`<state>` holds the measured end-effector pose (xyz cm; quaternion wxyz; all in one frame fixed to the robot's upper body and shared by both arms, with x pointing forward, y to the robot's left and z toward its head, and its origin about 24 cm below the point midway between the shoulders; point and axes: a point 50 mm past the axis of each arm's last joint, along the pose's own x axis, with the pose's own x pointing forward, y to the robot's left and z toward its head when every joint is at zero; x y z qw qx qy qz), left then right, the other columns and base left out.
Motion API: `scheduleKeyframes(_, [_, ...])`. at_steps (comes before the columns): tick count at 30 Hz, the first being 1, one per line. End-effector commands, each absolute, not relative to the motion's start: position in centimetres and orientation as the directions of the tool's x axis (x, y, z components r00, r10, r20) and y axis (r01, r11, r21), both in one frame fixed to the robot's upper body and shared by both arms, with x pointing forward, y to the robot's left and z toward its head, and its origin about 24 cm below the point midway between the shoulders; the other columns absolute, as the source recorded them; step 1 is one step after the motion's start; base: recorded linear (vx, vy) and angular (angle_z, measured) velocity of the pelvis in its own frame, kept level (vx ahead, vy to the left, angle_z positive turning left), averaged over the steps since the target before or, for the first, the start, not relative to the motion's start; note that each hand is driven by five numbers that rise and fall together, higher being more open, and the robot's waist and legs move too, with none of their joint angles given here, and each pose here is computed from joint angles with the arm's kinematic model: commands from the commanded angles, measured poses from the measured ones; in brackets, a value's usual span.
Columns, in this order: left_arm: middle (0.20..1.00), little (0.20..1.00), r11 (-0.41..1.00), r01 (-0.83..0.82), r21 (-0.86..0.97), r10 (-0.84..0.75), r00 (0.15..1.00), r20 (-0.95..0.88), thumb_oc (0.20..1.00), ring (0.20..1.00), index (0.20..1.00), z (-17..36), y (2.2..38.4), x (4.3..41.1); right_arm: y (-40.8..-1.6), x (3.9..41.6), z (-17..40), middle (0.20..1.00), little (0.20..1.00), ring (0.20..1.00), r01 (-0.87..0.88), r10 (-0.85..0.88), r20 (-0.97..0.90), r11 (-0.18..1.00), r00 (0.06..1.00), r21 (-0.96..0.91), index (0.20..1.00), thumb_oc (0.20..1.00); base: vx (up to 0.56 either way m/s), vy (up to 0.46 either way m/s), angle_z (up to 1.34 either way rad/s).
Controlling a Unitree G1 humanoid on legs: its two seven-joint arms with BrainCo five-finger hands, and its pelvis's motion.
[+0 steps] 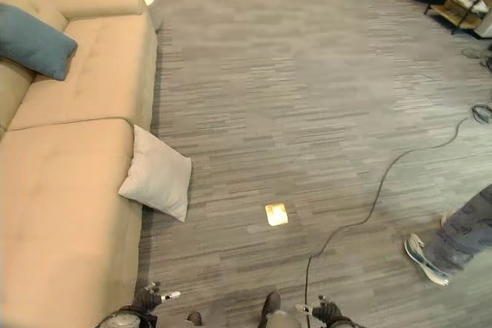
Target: Pick up all the scattered cushions and arrange them neatly on the sofa.
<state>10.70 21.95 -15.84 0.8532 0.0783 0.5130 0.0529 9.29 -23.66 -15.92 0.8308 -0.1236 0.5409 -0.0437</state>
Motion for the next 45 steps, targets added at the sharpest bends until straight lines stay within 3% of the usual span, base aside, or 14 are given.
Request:
scheduleKeyframes(1, [1.0,1.0,0.988,-0.019,0.15,0.136,0.553,-0.822,1.0,1.0,1.0,-15.0,20.8,13.9,-25.2,12.4,-14.6,1.0,1.0,1.0,-0.041,-0.245,-0.827,0.951,0.506,-0.307,1.0,1.0,0.23,-0.355,0.32])
scheduleKeyframes(12, [1.0,1.0,0.986,-0.039,0.16,0.157,0.512,-0.844,1.0,1.0,1.0,-15.5,21.2,12.2,-24.0,13.3,-14.5,1.0,1.0,1.0,-0.101,-0.197,-0.819,0.95,0.539,-0.294,1.0,1.0,0.33,-0.062,0.1])
scheduleKeyframes(18, [1.0,1.0,0.988,-0.023,0.154,0.141,0.547,-0.825,1.0,1.0,1.0,-15.1,21.2,13.4,-23.4,14.3,-14.3,1.0,1.0,1.0,-0.121,-0.166,-0.808,0.952,0.565,-0.28,1.0,1.0,0.32,0.097,-0.06])
scheduleKeyframes(29, [1.0,1.0,0.985,0.002,0.171,0.144,0.529,-0.836,1.0,1.0,1.0,-15.4,21.1,12.6,-23.3,13.3,-14.6,1.0,1.0,1.0,-0.142,-0.148,-0.824,0.954,0.547,-0.265,1.0,1.0,0.36,-0.187,0.88])
scheduleKeyframes(38, [1.0,1.0,0.984,0.035,0.172,0.124,0.555,-0.822,1.0,1.0,1.0,-15.0,20.8,14.1,-24.0,13.7,-14.2,1.0,1.0,1.0,-0.08,-0.181,-0.801,0.959,0.57,-0.273,1.0,1.0,0.12,-0.123,0.97])
scheduleKeyframes(45, [1.0,1.0,0.984,0.033,0.175,0.135,0.497,-0.857,1.0,1.0,1.0,-15.6,21.3,12.4,-23.1,13.1,-14.7,1.0,1.0,1.0,-0.084,-0.164,-0.82,0.965,0.548,-0.249,1.0,1.0,0.26,0.105,0.74])
